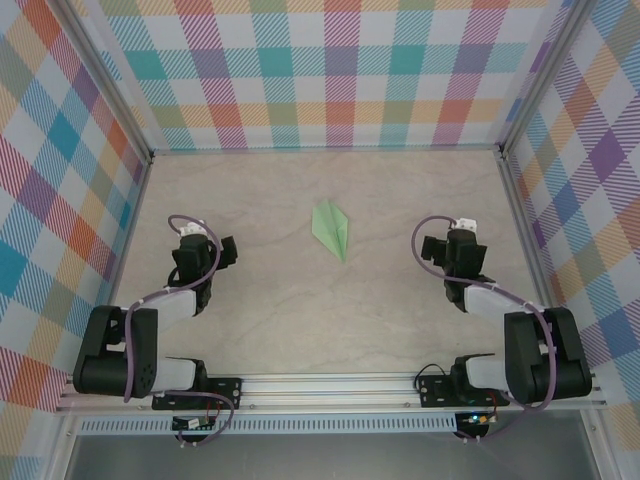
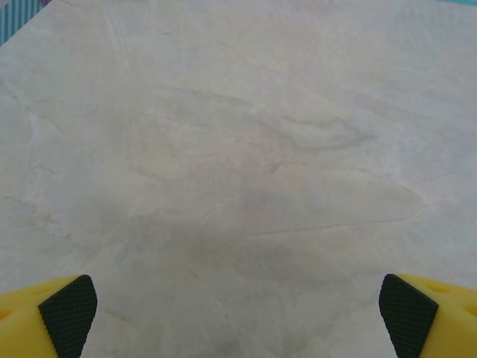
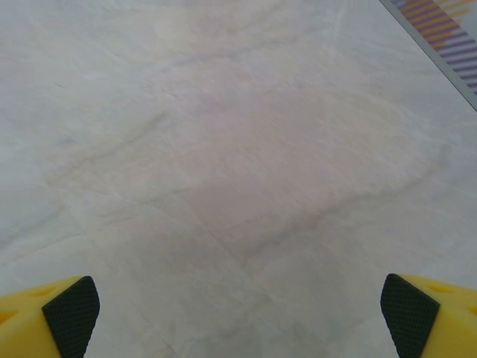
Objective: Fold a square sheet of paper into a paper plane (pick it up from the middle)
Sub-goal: Reset both arms
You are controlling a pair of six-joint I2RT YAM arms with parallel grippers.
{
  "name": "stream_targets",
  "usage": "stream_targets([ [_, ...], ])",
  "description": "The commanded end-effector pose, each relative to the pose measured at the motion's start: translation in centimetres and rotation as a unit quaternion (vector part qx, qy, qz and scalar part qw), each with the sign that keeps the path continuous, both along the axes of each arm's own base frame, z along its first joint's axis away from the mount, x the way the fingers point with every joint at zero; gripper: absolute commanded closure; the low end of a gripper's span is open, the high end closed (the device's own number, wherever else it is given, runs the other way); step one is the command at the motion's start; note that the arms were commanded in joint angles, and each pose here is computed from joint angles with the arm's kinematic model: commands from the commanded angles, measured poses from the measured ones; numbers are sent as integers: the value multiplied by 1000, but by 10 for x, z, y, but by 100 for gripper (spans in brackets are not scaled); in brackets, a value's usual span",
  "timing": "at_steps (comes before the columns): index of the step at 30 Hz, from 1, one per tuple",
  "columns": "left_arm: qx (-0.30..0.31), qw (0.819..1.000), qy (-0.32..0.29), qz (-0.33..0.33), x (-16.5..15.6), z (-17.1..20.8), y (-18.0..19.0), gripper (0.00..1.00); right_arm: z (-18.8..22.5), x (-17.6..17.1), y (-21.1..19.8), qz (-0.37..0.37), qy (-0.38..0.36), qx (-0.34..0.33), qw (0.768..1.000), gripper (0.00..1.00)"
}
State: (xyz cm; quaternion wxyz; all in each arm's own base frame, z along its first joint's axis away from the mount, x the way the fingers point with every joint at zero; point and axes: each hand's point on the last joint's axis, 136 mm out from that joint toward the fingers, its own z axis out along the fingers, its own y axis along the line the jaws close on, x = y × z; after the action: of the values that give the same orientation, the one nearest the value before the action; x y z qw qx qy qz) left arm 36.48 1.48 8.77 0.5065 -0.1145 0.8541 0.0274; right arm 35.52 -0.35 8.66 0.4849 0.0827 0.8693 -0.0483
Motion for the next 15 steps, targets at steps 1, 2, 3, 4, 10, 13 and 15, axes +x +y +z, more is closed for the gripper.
stream_targets([
  [1,-6,997,-65,-45,18,22,-8,0,26,22,17,62,-75,7,995,0],
  [2,-7,997,-66,-48,20,20,-9,0,25,24,17,65,-78,10,995,0],
  [3,-6,996,-68,-50,21,19,-9,0,24,25,16,68,-76,8,995,0],
  [4,-11,996,-66,-51,23,17,-8,0,29,30,14,67,-87,9,994,0],
  [10,-14,996,-52,-65,31,4,-13,0,17,37,5,63,-92,29,993,0],
  [13,-14,996,-51,-68,32,1,-15,0,14,39,8,72,-88,29,993,0],
  [15,-13,996,-50,-73,33,-5,-16,0,15,39,8,74,-90,29,993,0],
])
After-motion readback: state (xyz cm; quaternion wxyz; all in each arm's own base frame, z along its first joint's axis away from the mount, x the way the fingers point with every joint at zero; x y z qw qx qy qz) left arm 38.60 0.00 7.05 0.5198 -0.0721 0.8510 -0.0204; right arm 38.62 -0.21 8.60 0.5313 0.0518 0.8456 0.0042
